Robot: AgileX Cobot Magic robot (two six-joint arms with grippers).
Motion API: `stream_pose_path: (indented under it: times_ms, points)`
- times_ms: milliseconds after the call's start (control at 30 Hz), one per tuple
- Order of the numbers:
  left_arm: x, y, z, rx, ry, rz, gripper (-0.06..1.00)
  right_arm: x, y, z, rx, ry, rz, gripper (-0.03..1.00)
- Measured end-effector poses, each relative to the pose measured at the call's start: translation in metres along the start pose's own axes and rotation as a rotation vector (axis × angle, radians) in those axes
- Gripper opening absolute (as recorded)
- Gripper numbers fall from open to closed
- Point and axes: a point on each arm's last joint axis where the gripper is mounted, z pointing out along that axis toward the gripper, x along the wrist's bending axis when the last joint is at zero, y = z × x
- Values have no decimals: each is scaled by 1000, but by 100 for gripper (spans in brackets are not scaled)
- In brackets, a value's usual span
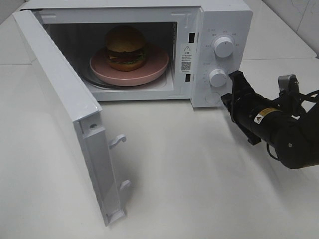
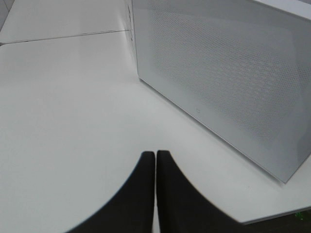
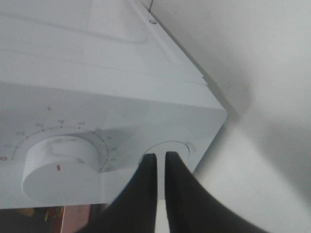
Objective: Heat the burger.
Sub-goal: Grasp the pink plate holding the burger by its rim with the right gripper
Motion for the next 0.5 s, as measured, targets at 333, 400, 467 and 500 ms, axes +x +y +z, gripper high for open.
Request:
stream_pose_path:
  times_ms: [333,400,467,500]
  points:
    - [0,0,0,0,0,0,0,12,-10,-2,70,159,-488,5]
    - [0,0,0,0,0,0,0,13,-12,-2,83,181,-647,6]
    - [0,0,0,0,0,0,0,13,-13,-2,88,192,-722,6]
    - [0,0,0,0,0,0,0,13,-15,-2,93,209,-840,6]
